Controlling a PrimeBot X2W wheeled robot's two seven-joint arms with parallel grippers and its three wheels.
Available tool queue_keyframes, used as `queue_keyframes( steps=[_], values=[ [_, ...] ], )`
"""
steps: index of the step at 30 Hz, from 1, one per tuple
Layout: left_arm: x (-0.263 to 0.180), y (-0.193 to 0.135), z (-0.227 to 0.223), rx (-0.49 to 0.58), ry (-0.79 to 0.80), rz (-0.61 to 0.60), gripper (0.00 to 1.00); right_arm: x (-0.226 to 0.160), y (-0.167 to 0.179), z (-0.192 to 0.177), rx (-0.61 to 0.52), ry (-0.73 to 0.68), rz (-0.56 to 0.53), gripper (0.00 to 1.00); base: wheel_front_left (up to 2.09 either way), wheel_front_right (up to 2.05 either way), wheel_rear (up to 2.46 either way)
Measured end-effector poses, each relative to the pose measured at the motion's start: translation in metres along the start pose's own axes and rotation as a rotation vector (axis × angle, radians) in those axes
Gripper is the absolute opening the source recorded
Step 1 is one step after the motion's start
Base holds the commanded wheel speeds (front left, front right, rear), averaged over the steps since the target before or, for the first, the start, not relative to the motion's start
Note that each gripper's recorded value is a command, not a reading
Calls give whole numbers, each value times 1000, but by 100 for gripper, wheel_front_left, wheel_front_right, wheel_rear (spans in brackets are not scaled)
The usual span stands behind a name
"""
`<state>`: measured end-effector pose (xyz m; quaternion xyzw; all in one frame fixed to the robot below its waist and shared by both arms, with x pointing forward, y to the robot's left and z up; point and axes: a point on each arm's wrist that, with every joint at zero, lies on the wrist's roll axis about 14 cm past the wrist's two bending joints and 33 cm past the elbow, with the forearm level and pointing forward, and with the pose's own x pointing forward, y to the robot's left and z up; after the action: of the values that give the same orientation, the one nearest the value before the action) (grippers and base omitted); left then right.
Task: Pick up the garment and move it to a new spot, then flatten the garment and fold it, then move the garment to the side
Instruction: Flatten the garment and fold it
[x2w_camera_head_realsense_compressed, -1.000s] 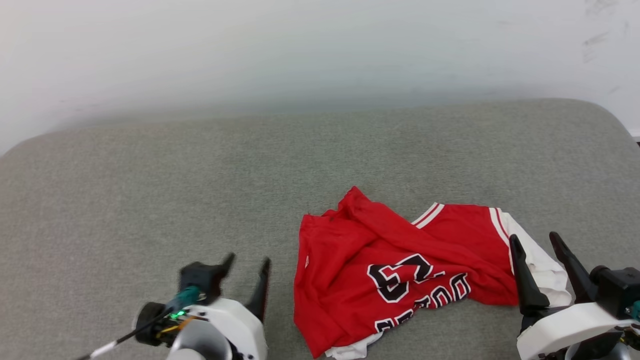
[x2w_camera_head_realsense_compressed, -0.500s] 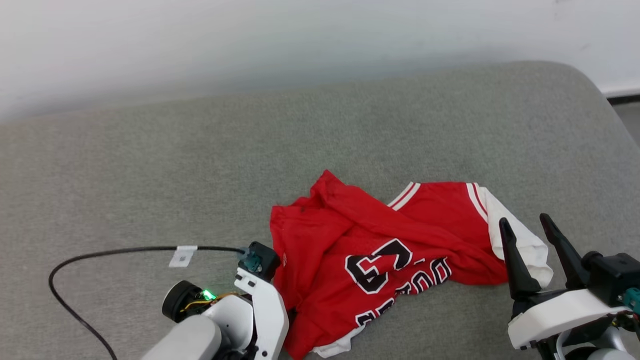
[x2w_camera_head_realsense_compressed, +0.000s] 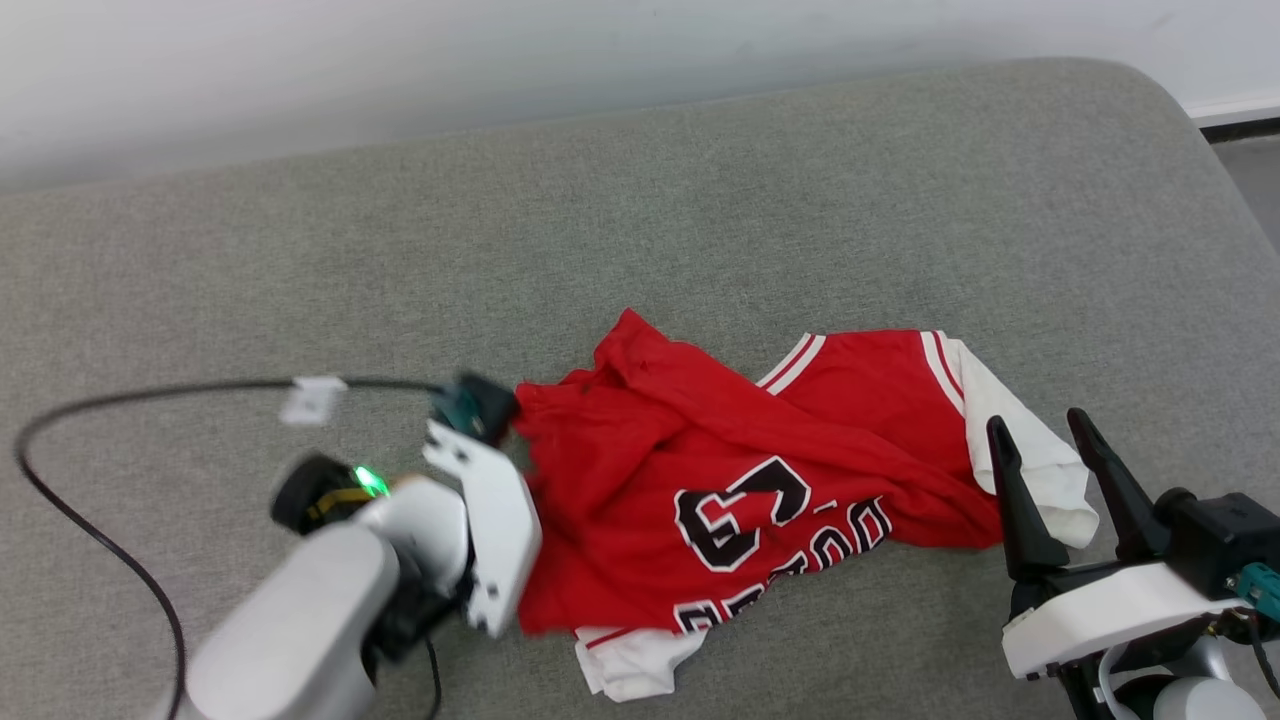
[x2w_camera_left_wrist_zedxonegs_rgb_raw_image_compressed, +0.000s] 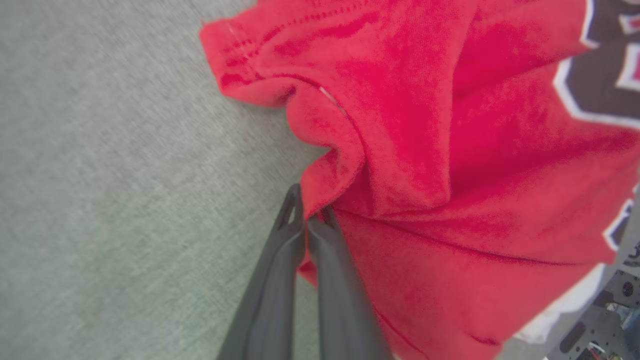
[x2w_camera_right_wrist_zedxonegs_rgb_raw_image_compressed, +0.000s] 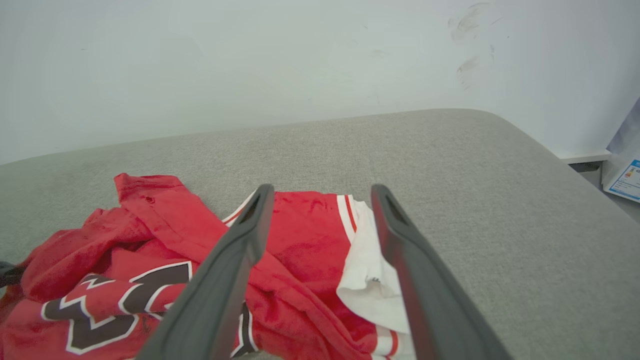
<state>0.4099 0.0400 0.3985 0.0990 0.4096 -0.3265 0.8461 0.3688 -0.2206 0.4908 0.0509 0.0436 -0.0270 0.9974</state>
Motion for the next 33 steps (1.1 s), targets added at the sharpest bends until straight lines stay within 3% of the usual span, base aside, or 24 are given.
queue_keyframes(
  steps=[7,14,20,25,26,27,28,33],
  values=[
    [-15,42,95,-22,-315,118,0,10,3,1,4,-8,7,100,0,0,0],
    [-4,89,149,-46,-434,214,0,19,0,-4,8,0,-2,100,0,0,0],
    [33,122,143,-85,-379,265,0,22,-11,-20,11,33,-39,100,0,0,0],
    [65,123,111,-136,-265,239,0,21,-19,-28,12,49,-64,100,0,0,0],
    [70,120,105,-153,-246,225,25,21,-21,-30,12,52,-70,100,0,0,0],
    [74,117,100,-167,-229,208,82,21,-22,-31,12,53,-74,100,0,0,0],
    [76,114,96,-170,-221,201,100,21,-23,-31,14,52,-77,100,0,0,0],
    [60,114,105,-206,-349,212,100,26,-18,-23,11,25,-58,100,0,0,0]
  ],
)
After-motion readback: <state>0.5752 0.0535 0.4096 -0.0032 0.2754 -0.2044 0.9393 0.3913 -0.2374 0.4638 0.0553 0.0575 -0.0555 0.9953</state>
